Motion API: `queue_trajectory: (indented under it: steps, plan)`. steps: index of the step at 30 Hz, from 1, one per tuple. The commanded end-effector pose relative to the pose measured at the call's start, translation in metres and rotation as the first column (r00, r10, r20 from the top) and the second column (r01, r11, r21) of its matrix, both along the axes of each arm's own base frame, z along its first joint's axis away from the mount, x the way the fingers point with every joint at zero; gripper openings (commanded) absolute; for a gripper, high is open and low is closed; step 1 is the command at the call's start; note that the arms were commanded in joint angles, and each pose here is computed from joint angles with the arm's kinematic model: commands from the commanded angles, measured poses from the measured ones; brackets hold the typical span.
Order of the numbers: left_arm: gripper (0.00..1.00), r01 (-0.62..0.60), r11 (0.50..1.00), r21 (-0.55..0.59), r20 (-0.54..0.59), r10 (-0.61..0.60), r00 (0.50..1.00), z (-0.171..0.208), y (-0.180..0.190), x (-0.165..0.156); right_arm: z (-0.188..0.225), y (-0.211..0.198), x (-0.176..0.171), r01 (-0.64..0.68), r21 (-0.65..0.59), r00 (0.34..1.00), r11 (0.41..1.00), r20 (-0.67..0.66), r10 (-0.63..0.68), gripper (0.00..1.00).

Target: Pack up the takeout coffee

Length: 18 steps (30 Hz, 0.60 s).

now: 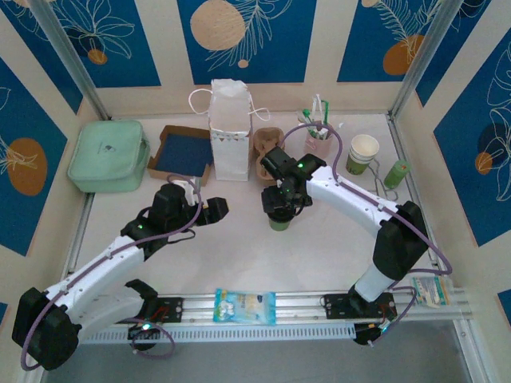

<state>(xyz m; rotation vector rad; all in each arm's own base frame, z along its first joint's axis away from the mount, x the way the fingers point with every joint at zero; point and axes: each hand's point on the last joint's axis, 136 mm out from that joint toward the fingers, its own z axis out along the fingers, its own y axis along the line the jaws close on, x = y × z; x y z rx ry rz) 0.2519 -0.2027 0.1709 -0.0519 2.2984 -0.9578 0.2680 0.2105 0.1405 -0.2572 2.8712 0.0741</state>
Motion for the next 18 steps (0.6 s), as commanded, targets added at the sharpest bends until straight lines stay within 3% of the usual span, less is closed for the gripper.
queue_trajectory:
  steps: [1, 18]
  plan:
    - [0.86, -0.005, 1.0, -0.006, 0.014, 0.005, 1.0, 0.006, 0.003, 0.0, 0.009, 0.001, -0.01, 0.028, 0.039, 1.0, 0.999, 0.0, -0.028, 0.87]
    - [0.85, -0.015, 1.0, 0.0, 0.008, 0.015, 1.0, 0.001, 0.006, 0.0, -0.005, 0.007, -0.012, 0.034, 0.005, 0.999, 0.999, -0.019, -0.034, 0.85]
